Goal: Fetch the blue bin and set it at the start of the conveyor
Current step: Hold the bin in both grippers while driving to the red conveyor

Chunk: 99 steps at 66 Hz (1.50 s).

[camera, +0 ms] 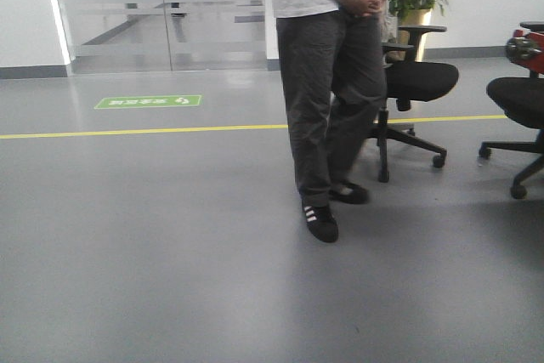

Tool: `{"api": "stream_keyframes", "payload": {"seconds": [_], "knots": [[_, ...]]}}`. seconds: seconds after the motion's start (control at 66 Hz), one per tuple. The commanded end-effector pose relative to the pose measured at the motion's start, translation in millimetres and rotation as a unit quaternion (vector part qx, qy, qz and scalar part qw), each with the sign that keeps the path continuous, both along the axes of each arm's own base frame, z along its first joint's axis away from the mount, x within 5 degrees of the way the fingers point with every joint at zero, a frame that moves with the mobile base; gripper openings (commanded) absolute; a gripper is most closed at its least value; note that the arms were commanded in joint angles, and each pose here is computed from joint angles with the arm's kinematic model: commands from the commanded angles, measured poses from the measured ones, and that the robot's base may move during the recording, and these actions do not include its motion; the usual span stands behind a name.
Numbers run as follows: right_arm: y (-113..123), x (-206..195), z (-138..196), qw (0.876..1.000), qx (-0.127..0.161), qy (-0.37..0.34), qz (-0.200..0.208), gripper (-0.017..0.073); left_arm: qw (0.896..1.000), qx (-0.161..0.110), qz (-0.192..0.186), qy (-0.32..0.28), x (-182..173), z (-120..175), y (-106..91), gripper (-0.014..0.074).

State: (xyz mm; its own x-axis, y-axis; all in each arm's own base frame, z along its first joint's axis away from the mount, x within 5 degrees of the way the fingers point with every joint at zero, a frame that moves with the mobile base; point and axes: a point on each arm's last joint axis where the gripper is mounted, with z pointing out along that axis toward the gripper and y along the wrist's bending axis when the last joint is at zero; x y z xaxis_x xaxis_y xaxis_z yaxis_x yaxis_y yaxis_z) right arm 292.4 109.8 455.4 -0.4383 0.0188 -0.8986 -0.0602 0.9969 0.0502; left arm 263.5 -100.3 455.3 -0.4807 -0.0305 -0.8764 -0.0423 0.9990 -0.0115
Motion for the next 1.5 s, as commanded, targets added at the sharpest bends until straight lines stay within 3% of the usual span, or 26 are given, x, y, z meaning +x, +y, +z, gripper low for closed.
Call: {"api": "stream_keyframes", "payload": {"seconds": [0.0, 1.486], "knots": [[-4.2, -2.8, 11.3, 0.999, -0.017, -0.035, 0.002, -0.0153, 1.000, 0.020, 0.005, -0.019, -1.1, 6.0, 4.1, -0.0111], [-4.1, -2.7, 11.5, 0.999, -0.017, -0.036, 0.003, -0.0153, 1.000, 0.020, 0.004, -0.020, -1.0, 6.2, 4.0, -0.0111]]}}
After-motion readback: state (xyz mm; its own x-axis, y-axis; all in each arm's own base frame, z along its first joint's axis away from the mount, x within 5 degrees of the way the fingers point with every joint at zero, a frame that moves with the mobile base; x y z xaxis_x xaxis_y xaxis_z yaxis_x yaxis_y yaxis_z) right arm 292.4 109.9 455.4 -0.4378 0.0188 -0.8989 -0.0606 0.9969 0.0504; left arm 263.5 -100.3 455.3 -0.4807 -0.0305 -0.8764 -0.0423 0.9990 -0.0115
